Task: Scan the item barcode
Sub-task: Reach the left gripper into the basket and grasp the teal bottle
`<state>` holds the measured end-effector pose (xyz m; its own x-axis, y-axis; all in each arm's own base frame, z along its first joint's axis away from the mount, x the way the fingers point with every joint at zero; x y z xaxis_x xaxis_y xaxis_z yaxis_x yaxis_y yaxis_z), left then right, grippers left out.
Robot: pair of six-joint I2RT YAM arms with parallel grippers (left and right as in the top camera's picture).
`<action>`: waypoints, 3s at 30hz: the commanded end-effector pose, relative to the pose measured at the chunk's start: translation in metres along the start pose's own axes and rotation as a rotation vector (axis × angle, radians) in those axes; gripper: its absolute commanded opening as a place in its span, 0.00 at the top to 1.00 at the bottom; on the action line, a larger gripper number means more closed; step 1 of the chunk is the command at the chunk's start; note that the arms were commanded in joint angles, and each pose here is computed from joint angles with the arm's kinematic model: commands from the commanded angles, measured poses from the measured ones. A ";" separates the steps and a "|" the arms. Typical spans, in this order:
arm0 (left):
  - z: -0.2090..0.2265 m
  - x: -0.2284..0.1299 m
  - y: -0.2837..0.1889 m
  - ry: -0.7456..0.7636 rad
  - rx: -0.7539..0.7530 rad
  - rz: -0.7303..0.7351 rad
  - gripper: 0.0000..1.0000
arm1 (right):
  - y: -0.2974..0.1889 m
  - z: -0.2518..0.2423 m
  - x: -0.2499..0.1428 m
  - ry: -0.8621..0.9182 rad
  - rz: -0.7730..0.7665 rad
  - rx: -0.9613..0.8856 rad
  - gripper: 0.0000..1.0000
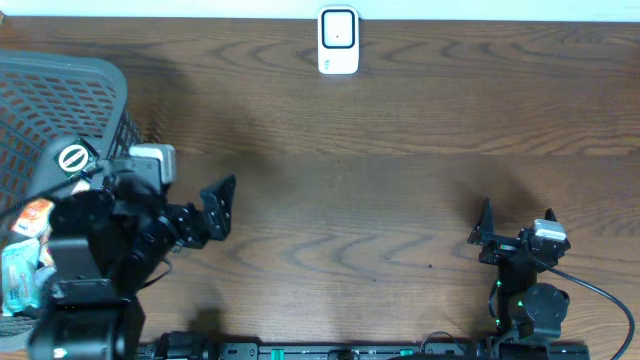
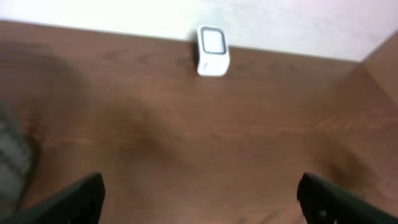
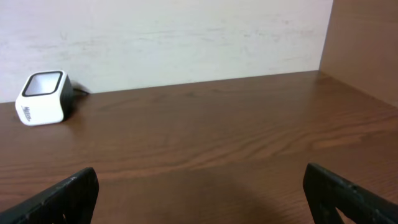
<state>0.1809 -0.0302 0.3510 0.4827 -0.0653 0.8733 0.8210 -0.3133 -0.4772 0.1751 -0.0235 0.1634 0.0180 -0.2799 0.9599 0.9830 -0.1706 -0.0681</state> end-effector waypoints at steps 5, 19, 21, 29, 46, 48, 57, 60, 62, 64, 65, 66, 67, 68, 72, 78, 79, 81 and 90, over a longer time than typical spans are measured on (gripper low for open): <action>0.015 0.040 -0.026 -0.076 0.195 0.032 0.02 | 0.000 -0.001 0.000 -0.012 -0.003 -0.011 0.01; 0.049 0.064 -0.068 -0.313 0.625 0.003 0.02 | 0.000 -0.001 0.000 -0.012 -0.003 -0.011 0.01; 0.060 0.061 -0.069 -0.395 0.701 0.001 0.02 | 0.000 -0.001 0.000 -0.012 -0.003 -0.011 0.01; 0.121 0.037 -0.060 -0.702 0.943 0.107 0.02 | 0.000 -0.001 0.000 -0.012 -0.003 -0.011 0.01; 0.161 -0.002 -0.060 -0.992 0.994 0.269 0.02 | 0.000 -0.001 0.000 -0.012 -0.003 -0.011 0.01; 0.156 -0.014 -0.064 -1.142 1.040 0.298 0.02 | 0.000 -0.001 0.000 -0.012 -0.003 -0.011 0.01; 0.174 -0.050 -0.075 -1.412 1.177 0.448 0.02 | 0.000 -0.001 0.000 -0.012 -0.003 -0.011 0.01; 0.185 -0.059 -0.075 -1.461 1.201 0.491 0.02 | 0.000 -0.001 0.000 -0.012 -0.003 -0.011 0.01; 0.192 -0.066 -0.074 -1.491 1.211 0.530 0.02 | 0.000 -0.001 0.000 -0.012 -0.003 -0.011 0.01; 0.197 -0.073 -0.073 -1.518 1.217 0.578 0.02 | 0.000 -0.001 0.000 -0.012 -0.003 -0.011 0.01; 0.198 -0.076 -0.072 -1.529 1.219 0.599 0.02 | 0.000 -0.001 0.000 -0.012 -0.003 -0.011 0.01; 0.200 -0.079 -0.072 -1.539 1.220 0.618 0.02 | 0.000 -0.001 0.000 -0.012 -0.003 -0.011 0.01; 0.201 -0.081 -0.071 -1.546 1.221 0.630 0.02 | 0.000 -0.001 0.000 -0.012 -0.003 -0.011 0.01; 0.202 -0.084 -0.071 -1.553 1.222 0.640 0.02 | 0.000 -0.001 0.000 -0.011 -0.003 -0.011 0.01; 0.204 -0.093 -0.068 -1.584 1.233 0.662 0.02 | 0.000 -0.001 0.000 -0.012 -0.003 -0.011 0.01; 0.210 -0.113 -0.056 -1.589 1.232 0.677 0.02 | 0.000 -0.001 0.000 -0.012 -0.003 -0.011 0.01; 0.212 -0.116 -0.053 -1.589 1.232 0.675 0.02 | 0.000 -0.001 0.000 -0.012 -0.003 -0.011 0.01; 0.213 -0.122 -0.050 -1.591 1.230 0.676 0.02 | 0.000 -0.001 0.000 -0.012 -0.003 -0.011 0.01; 0.215 -0.149 -0.035 -1.602 1.221 0.708 0.02 | 0.000 -0.001 0.000 -0.012 -0.003 -0.011 0.01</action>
<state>0.1495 0.1952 0.2261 -0.0349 0.9964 0.0768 -0.1314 0.0716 -0.9887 0.1751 -0.0235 0.1634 0.0180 -0.2799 0.9599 0.9830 -0.1706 -0.0681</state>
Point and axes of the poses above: each gripper's point midway between its finger pads, its own y axis out along the fingers, its own z axis along the line the jaws close on, x = y × z, the point moved 7 cm from there along -y, back along the fingers, and after that the axes turned 13 degrees about y, right-handed, at the moved point
